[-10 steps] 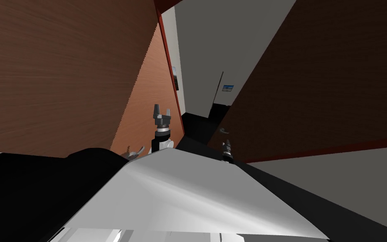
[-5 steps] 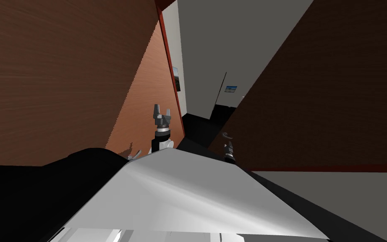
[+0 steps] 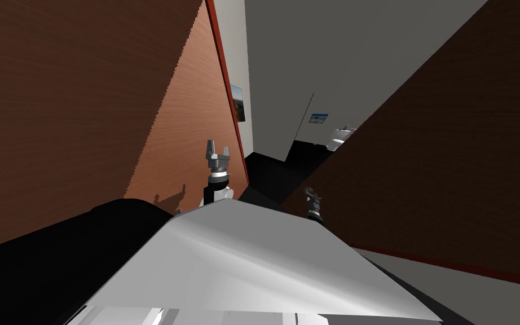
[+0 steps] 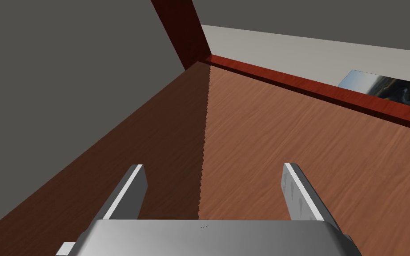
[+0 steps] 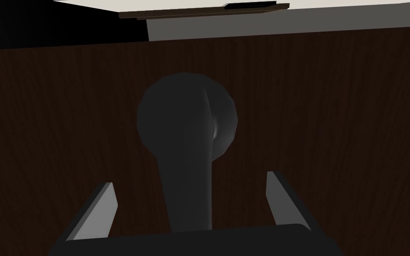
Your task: Pull the door open
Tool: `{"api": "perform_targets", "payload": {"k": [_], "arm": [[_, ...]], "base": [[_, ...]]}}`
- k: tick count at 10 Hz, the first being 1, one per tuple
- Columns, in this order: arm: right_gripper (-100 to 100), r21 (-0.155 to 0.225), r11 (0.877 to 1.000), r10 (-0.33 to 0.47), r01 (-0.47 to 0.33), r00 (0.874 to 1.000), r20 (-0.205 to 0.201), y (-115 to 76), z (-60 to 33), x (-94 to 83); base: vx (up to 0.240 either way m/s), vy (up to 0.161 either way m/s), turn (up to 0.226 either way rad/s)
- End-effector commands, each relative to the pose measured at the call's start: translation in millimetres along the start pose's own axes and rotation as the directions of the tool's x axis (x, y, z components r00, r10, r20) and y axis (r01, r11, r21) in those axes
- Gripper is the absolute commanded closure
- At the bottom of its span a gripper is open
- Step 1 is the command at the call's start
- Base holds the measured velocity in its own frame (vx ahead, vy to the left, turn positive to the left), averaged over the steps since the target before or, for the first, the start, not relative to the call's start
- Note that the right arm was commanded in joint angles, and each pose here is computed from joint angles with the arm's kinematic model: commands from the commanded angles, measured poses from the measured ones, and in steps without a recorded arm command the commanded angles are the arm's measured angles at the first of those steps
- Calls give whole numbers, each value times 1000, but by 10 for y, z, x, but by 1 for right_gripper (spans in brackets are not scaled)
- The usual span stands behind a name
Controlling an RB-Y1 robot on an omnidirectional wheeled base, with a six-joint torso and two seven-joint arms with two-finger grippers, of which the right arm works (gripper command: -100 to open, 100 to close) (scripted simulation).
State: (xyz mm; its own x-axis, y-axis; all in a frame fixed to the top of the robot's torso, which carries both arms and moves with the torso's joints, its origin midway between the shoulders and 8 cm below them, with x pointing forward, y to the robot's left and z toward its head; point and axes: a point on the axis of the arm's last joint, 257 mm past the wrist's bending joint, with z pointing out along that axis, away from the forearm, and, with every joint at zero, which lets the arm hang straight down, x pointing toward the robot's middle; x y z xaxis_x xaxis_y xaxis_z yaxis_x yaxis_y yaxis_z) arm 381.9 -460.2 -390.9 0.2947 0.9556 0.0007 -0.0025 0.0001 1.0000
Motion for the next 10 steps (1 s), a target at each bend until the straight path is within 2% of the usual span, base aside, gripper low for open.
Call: {"api": "perform_targets", "payload": {"k": [1,2,3,8,10], "arm": [[-100,-1,1000,0,0,1000,16,-6,-31,-134],[-100,0,1000,-1,1,1000,10,-3,-28,-83],[100,0,1000,-1,1,1000,10,-3,-28,-83],[100,0,1000,-1,1,1000,10,-3,-28,-83],[100,2,1000,-2,2,1000,-12,-13,-73,-70]], "base": [[150,-14,88],[73,-11,21],[-13,1,-17],[-12,2,1],[-135,-23,102]]}}
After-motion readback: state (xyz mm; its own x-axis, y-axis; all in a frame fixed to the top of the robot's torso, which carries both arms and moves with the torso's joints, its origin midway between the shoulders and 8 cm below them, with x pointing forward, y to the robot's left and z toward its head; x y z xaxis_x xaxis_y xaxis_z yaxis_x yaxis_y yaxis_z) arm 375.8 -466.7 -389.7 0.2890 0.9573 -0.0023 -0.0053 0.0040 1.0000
